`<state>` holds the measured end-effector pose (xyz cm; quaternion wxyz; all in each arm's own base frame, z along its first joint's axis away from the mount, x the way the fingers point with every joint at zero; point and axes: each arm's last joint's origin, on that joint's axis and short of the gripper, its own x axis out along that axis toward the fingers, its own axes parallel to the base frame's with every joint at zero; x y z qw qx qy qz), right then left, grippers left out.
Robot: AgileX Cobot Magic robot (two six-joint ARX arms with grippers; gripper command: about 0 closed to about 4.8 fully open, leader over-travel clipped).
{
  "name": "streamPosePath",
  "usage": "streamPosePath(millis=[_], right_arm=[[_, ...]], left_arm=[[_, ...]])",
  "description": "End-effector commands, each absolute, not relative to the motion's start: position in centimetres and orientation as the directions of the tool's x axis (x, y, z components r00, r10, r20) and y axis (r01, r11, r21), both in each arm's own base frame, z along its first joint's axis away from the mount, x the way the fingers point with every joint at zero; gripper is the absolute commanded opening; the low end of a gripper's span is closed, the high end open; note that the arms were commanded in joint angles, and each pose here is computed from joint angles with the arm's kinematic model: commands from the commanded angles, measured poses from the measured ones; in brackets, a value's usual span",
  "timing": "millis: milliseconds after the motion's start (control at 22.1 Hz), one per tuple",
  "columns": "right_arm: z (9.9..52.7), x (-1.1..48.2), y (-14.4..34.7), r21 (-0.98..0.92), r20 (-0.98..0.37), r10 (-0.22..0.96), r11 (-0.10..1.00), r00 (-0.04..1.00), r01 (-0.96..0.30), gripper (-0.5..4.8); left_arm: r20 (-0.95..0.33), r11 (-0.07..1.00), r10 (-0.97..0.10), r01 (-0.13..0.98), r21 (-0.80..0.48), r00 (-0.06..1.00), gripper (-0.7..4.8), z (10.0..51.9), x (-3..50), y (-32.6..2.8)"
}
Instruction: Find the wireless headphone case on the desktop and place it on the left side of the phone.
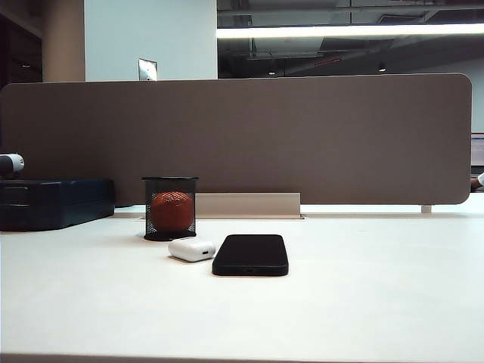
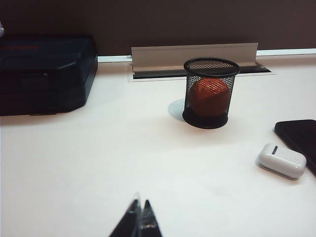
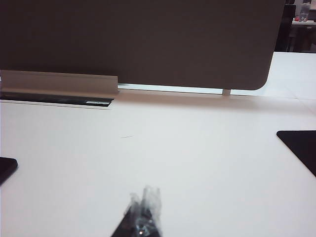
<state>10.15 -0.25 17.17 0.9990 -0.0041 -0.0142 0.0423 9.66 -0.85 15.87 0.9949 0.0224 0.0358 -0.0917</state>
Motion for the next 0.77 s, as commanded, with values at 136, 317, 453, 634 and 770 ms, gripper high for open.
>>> streamPosePath(millis=[136, 317, 453, 634, 770], right_arm=[[17.43, 10.13, -0.24, -0.020, 0.048, 0.084, 0.996, 0.995, -0.083, -0.05], [17.44, 10.13, -0.24, -0.019, 0.048, 0.085, 0.996, 0.995, -0.084, -0.05], [17.37, 10.13, -0.24, -0.018, 0.041, 0.085, 0.996, 0.996, -0.084, -0.04], [17.35, 10.13, -0.24, -0.018, 0.039, 0.085, 0.996, 0.996, -0.084, -0.04], [17.35, 10.13, -0.24, -0.018, 0.039, 0.085, 0.996, 0.996, -0.084, -0.04]], left_arm=[[-0.067, 0.982, -0.183, 0.186, 0.036, 0.981, -0.05, 16.00, 9.66, -0.86], [-0.067, 0.982, -0.183, 0.186, 0.036, 0.981, -0.05, 16.00, 9.66, -0.86], [-0.067, 0.982, -0.183, 0.186, 0.036, 0.981, -0.05, 16.00, 9.66, -0.86], [-0.067, 0.982, -0.183, 0.186, 0.036, 0.981, -0.05, 16.00, 9.66, -0.86], [-0.067, 0.982, -0.183, 0.186, 0.036, 0.981, -0.05, 16.00, 9.66, -0.86]])
